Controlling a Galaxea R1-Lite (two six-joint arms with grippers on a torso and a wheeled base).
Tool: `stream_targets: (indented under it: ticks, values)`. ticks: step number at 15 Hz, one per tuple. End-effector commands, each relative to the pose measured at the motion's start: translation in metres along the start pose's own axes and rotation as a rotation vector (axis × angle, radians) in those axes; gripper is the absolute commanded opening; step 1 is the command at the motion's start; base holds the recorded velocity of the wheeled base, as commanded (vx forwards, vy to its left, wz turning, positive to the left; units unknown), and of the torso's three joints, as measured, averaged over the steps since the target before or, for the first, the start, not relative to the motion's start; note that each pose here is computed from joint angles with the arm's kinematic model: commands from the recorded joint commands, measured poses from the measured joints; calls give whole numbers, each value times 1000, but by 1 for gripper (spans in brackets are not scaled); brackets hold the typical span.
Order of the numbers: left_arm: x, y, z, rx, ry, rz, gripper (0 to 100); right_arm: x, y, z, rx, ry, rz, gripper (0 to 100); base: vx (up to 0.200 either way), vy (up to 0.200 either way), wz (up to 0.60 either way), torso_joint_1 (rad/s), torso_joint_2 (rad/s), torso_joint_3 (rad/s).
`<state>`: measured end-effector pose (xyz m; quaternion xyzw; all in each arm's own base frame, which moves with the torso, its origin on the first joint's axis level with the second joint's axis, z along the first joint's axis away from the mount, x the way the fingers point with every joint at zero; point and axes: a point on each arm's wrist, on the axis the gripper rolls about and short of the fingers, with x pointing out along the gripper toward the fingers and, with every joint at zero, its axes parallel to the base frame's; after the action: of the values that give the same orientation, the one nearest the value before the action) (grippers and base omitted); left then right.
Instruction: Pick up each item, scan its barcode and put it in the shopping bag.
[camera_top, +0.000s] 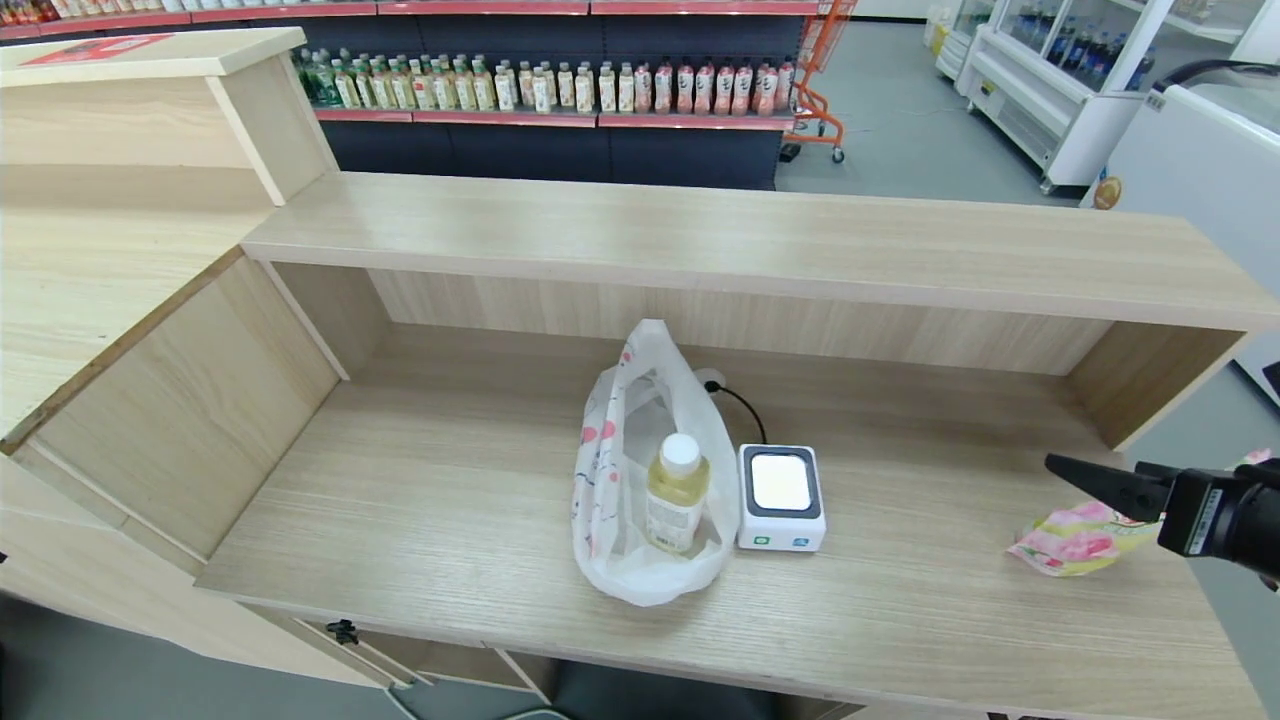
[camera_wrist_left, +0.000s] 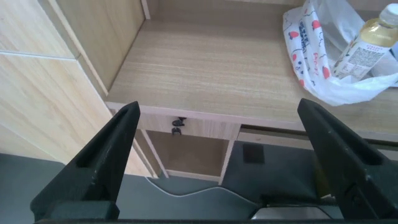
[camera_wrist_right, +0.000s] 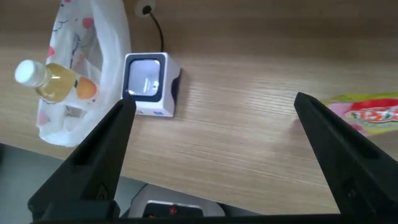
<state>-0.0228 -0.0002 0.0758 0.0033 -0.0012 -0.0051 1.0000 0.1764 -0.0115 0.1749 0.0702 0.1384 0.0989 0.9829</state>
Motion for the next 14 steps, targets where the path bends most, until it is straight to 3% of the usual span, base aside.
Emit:
stream_targets:
  ticks: [1,5,9,12,14]
  values:
    - [0,0,0,1,-1,-2,100,5,-3,1,5,8,-8,100,0,-200,0,-7,2,7]
    - [0,0,0,0,-1,-2,100,4,-3,-2,35,20,-9,100,0,-200,0,2,0,4]
    - [0,0,0,-7,-1,-2,100,-3,0,-8,139,91,-14,100,0,-200,0,6,2,1]
    - [0,0,0,-8,-1,-4,100,2,0,3,200,88,-12,100,0,0,0,0,0,0]
    - [0,0,0,-8,-1,-2,100,1,1,10,301,135,-45,100,0,0,0,0,0,0]
